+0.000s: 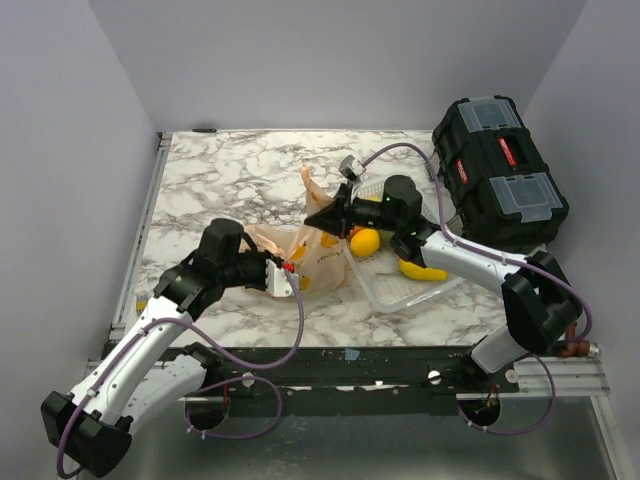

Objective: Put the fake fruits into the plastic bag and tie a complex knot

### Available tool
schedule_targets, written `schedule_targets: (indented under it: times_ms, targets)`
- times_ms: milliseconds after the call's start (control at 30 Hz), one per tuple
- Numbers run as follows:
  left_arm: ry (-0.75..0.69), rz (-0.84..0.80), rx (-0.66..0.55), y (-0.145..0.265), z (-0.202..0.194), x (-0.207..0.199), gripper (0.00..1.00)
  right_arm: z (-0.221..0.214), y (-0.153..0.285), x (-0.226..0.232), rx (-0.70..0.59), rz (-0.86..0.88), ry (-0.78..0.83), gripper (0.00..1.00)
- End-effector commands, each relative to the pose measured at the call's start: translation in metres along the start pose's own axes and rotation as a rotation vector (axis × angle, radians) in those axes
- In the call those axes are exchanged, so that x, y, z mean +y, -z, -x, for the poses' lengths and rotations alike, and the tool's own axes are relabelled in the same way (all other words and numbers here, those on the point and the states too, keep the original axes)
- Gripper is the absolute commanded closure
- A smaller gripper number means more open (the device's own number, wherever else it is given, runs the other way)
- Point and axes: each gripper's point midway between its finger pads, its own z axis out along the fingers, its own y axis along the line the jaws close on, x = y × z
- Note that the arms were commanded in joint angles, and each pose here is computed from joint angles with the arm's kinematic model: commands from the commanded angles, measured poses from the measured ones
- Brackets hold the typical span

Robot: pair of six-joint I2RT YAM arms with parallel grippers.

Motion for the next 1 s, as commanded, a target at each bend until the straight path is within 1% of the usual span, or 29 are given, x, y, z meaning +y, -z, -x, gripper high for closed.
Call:
schedule_targets:
  times_ms: [0, 67, 200, 367, 467, 500, 533, 600, 633, 667, 700, 733, 767, 800, 867, 933, 967]
  targets:
    - [-0.071, -0.070, 0.010, -0.025, -0.015, -0.033, 0.93, 0.003, -0.009, -0.036, -0.058, -0.164, -0.104, 0.99]
    - [-0.048, -0.066, 0.035, -0.034, -0.024, -0.035, 0.98, -0.005, -0.013, -0.043, -0.046, -0.205, -0.131, 0.99]
    - [-0.033, -0.088, 0.080, -0.052, -0.042, -0.046, 1.00, -0.031, -0.016, -0.051, -0.003, -0.267, -0.108, 0.99]
    - [-0.049, -0.154, 0.142, -0.070, -0.063, -0.069, 1.00, -0.076, -0.016, -0.057, 0.089, -0.318, -0.095, 0.99]
    - [-0.053, -0.187, 0.156, -0.074, -0.065, -0.079, 1.00, -0.098, -0.017, -0.059, 0.137, -0.339, -0.071, 0.99]
    - [-0.040, -0.196, 0.149, -0.073, -0.061, -0.080, 0.98, -0.101, -0.017, -0.061, 0.142, -0.346, -0.068, 0.99]
    - [-0.016, -0.198, 0.137, -0.069, -0.054, -0.078, 0.91, -0.102, -0.018, -0.061, 0.147, -0.344, -0.062, 0.99]
    - [0.064, -0.200, 0.061, -0.056, -0.025, -0.073, 0.74, -0.098, -0.019, -0.059, 0.138, -0.336, -0.052, 0.99]
    - [0.102, -0.194, 0.013, -0.046, -0.007, -0.070, 0.62, -0.092, -0.019, -0.057, 0.124, -0.326, -0.043, 0.99]
    - [0.132, -0.197, -0.057, -0.031, 0.016, -0.067, 0.51, -0.087, -0.020, -0.053, 0.117, -0.303, -0.037, 0.99]
    - [0.152, -0.204, -0.122, -0.018, 0.037, -0.066, 0.44, -0.083, -0.021, -0.048, 0.115, -0.279, -0.032, 0.99]
    - [0.176, -0.200, -0.190, -0.001, 0.059, -0.063, 0.33, -0.081, -0.022, -0.043, 0.117, -0.253, -0.029, 0.99]
    - [0.223, -0.195, -0.245, 0.012, 0.077, -0.061, 0.27, -0.078, -0.022, -0.039, 0.118, -0.235, -0.025, 0.99]
    - [0.266, -0.184, -0.294, 0.027, 0.094, -0.057, 0.23, -0.077, -0.022, -0.034, 0.121, -0.216, -0.028, 0.99]
    - [0.362, -0.153, -0.331, 0.048, 0.115, -0.047, 0.20, -0.077, -0.021, -0.030, 0.127, -0.197, -0.032, 0.99]
    - [0.440, -0.070, -0.327, 0.060, 0.120, -0.028, 0.19, -0.077, -0.020, -0.027, 0.129, -0.188, -0.032, 0.99]
    - [0.467, 0.000, -0.321, 0.064, 0.117, -0.014, 0.19, -0.077, -0.019, -0.026, 0.130, -0.185, -0.033, 0.99]
